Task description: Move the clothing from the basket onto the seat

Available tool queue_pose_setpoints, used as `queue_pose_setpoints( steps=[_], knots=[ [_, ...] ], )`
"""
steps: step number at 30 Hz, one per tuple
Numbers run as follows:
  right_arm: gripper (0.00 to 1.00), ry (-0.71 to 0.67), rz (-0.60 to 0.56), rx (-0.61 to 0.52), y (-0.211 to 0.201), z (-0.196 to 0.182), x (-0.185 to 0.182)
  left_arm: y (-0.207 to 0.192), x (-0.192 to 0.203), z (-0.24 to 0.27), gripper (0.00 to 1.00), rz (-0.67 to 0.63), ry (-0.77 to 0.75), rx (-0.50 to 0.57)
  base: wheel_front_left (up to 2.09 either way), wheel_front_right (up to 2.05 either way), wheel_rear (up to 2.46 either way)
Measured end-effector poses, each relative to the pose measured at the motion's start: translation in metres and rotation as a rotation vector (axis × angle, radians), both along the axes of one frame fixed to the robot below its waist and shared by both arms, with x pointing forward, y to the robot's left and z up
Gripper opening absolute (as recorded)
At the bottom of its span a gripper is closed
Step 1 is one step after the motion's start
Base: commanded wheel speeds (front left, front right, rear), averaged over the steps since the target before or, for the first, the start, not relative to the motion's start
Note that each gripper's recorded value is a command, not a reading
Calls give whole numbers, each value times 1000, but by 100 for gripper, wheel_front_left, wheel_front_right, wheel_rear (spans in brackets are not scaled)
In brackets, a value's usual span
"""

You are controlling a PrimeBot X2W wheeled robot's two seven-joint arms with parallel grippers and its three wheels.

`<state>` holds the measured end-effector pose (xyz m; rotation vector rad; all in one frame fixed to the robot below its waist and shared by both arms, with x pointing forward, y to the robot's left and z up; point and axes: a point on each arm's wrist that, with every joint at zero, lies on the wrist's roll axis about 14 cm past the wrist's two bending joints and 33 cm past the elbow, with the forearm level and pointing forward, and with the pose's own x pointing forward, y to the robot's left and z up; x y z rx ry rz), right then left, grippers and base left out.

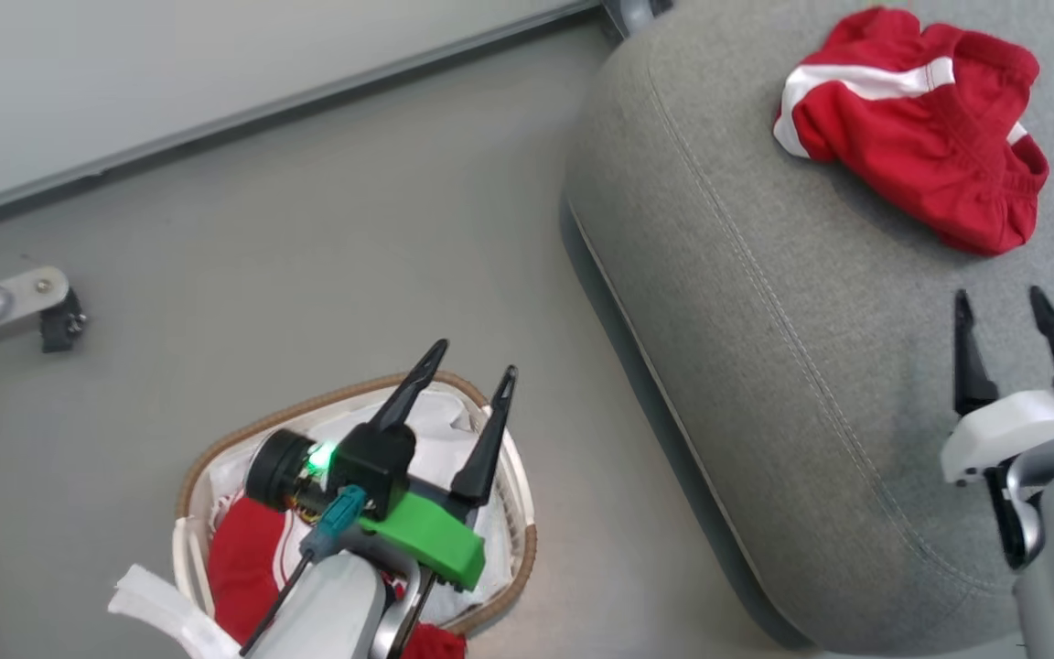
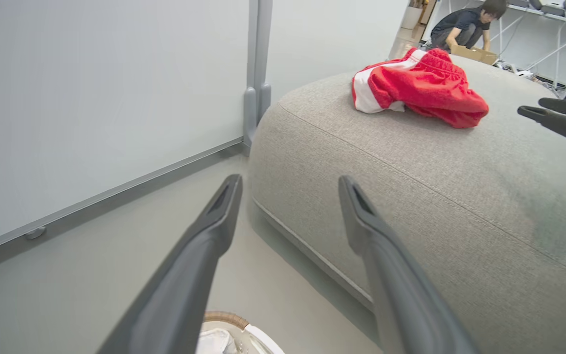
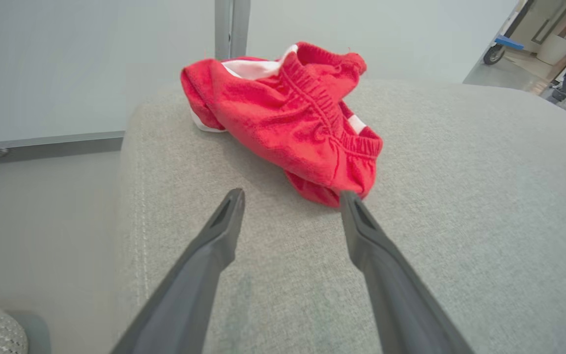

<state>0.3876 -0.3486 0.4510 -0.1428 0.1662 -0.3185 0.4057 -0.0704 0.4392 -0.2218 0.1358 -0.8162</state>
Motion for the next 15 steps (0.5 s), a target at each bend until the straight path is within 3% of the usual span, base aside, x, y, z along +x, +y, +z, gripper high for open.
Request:
queue_pose_setpoints(
  steps=[9, 15],
  knots=[
    [100, -134, 281, 110, 110, 27, 41, 74, 7, -2, 100, 220, -8, 91, 0, 0, 0],
    [100, -170, 394, 182, 163, 35, 50, 132, 7, -6, 100, 398, 4, 141, 0, 0, 0]
  ],
)
